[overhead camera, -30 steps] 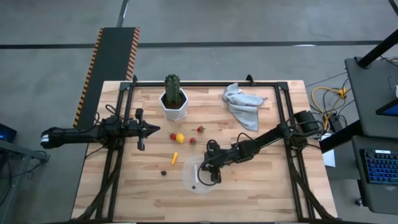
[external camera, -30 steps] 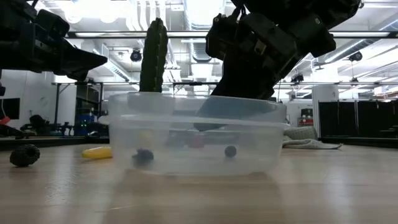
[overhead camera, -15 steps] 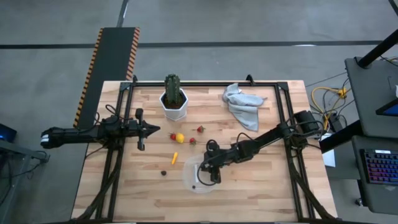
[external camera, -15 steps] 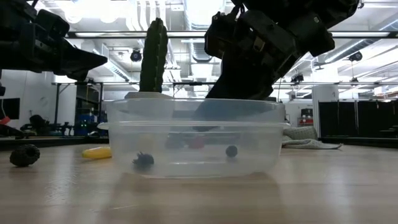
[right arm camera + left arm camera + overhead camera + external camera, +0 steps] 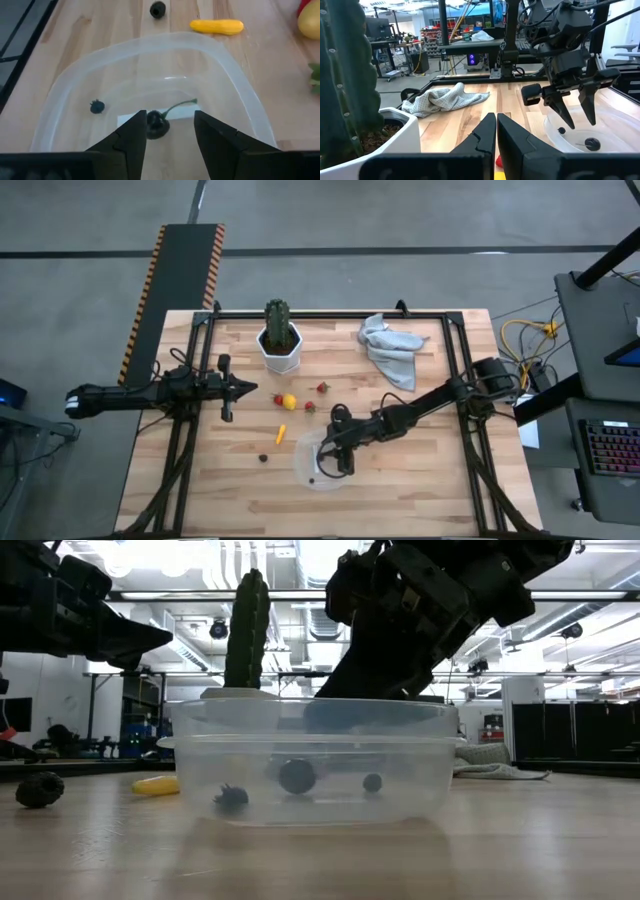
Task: Pick and placing Produce into tupperware
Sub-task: Put the top right red strawberry into the transparent container
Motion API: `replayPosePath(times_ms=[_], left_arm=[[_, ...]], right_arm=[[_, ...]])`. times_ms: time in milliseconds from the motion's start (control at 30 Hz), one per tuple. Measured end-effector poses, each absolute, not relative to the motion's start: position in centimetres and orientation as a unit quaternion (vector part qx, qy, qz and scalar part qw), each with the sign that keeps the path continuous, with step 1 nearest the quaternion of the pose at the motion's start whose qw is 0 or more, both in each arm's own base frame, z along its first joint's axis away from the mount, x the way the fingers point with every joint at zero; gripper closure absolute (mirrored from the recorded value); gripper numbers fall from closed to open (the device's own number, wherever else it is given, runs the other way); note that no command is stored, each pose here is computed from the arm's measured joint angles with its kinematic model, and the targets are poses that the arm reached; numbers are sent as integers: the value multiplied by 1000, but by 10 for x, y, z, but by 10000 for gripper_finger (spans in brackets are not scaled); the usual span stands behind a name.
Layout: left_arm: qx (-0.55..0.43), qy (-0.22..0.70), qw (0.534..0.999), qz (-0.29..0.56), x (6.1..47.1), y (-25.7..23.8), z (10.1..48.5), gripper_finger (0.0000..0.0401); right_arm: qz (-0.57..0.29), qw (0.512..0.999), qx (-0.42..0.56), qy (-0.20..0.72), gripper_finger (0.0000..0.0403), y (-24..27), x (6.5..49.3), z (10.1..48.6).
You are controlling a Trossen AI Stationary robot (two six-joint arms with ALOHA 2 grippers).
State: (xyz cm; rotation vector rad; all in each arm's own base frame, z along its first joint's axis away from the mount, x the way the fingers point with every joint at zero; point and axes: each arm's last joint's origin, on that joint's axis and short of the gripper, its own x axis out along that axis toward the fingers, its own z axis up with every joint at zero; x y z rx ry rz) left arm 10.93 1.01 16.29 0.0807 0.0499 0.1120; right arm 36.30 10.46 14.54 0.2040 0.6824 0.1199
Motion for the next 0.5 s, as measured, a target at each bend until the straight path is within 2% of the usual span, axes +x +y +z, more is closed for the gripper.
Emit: replayPosePath(times_ms=[300,500], left_arm=[[40,25,997,56,109,10,163,401],[40,28,997,56,110,10,162,401]], right_arm=[[80,957,38,275,253,103,363,187],[21,967,-43,251,261,89,353,215]])
